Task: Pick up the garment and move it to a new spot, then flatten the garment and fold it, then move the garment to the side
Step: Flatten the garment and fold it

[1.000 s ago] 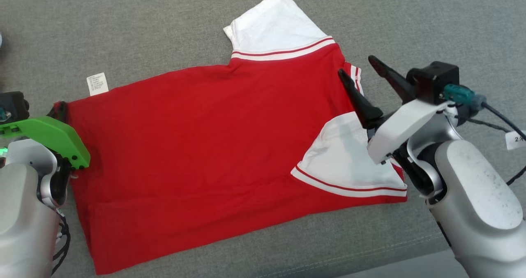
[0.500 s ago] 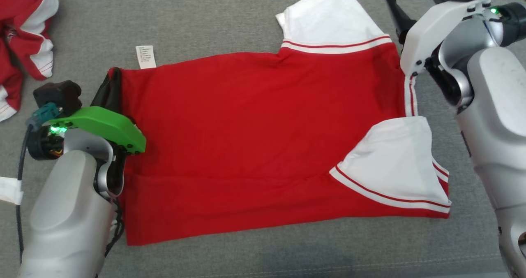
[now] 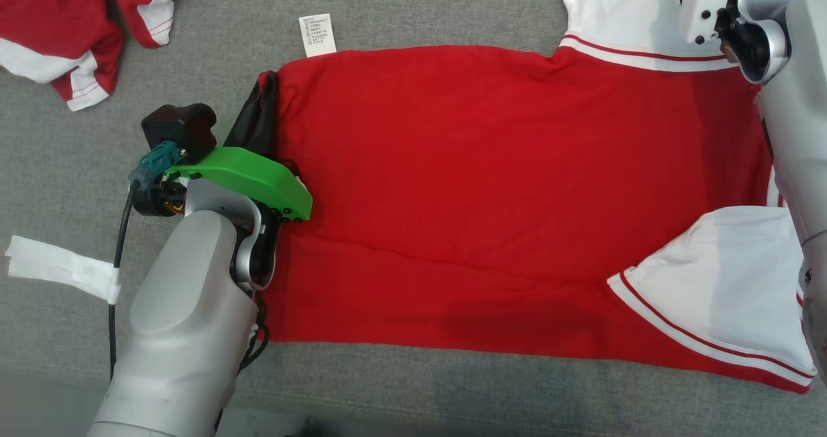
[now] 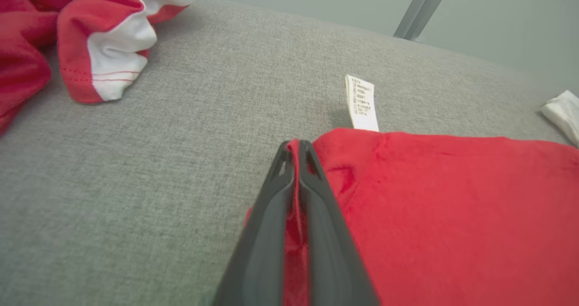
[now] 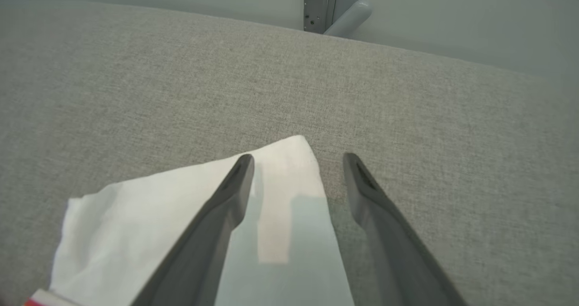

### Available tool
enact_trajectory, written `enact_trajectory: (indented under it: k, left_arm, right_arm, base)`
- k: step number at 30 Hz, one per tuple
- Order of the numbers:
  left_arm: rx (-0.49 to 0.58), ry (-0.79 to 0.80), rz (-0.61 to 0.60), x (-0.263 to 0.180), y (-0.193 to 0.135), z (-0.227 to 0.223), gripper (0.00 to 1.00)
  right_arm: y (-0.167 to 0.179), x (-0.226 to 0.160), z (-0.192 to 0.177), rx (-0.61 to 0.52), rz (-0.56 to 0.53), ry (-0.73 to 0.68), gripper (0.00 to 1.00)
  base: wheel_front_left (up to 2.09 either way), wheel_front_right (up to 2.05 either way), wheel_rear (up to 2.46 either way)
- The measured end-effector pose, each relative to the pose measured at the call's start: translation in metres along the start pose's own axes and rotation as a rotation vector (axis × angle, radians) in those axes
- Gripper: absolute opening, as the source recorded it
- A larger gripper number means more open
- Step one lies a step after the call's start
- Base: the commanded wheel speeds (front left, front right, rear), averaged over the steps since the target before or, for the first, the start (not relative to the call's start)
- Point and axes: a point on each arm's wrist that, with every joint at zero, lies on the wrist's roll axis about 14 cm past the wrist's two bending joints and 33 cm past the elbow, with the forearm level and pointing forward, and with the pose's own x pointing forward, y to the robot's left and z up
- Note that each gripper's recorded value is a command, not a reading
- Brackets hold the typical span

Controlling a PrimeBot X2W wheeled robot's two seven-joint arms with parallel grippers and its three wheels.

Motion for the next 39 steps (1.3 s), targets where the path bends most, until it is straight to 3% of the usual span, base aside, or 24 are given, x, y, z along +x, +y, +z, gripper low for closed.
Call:
enact_trajectory:
  k: [11,13,14,16,19,23,24,25,28,30,39]
  left_arm:
    - [0.007,0.028,0.04,0.002,0.018,-0.017,0.0]
    - [0.008,0.029,0.039,0.002,0.018,-0.017,0.0]
    - [0.008,0.03,0.039,0.002,0.018,-0.018,0.0]
    - [0.009,0.03,0.038,0.003,0.018,-0.017,0.0]
    - [0.011,0.03,0.036,0.003,0.017,-0.017,0.0]
    - [0.01,0.027,0.027,0.005,0.015,-0.015,0.0]
    - [0.009,0.027,0.027,0.005,0.015,-0.015,0.0]
    - [0.007,0.026,0.027,0.005,0.015,-0.015,0.0]
    - [0.001,0.025,0.032,0.006,0.016,-0.014,0.0]
    - [0.0,0.026,0.033,0.005,0.017,-0.014,0.0]
    - [0.0,0.014,0.041,0.005,0.02,-0.008,0.0]
  right_arm:
    - [0.008,0.038,-0.024,-0.022,0.012,0.128,1.0]
    - [0.009,0.037,-0.025,-0.023,0.013,0.147,0.76]
    - [0.01,0.036,-0.025,-0.026,0.013,0.152,0.71]
    - [0.01,0.034,-0.025,-0.04,0.011,0.158,0.78]
    - [0.011,0.03,-0.025,-0.051,0.009,0.17,1.0]
    - [0.008,0.025,-0.026,-0.068,-0.001,0.18,1.0]
    - [0.007,0.025,-0.026,-0.073,-0.004,0.185,0.9]
    - [0.006,0.024,-0.028,-0.077,-0.005,0.191,0.47]
    - [0.008,0.024,-0.03,-0.09,-0.003,0.196,0.22]
    - [0.009,0.025,-0.031,-0.094,0.0,0.192,0.0]
    - [0.013,0.018,-0.023,-0.068,0.014,0.11,0.0]
  base:
    - [0.0,0.0,0.0]
    - [0.0,0.0,0.0]
    - [0.0,0.0,0.0]
    - [0.0,0.0,0.0]
    - [0.0,0.0,0.0]
    - [0.0,0.0,0.0]
    - [0.0,0.0,0.0]
    - [0.0,0.0,0.0]
    - [0.0,0.0,0.0]
    - [0.0,0.0,0.0]
    - [0.0,0.0,0.0]
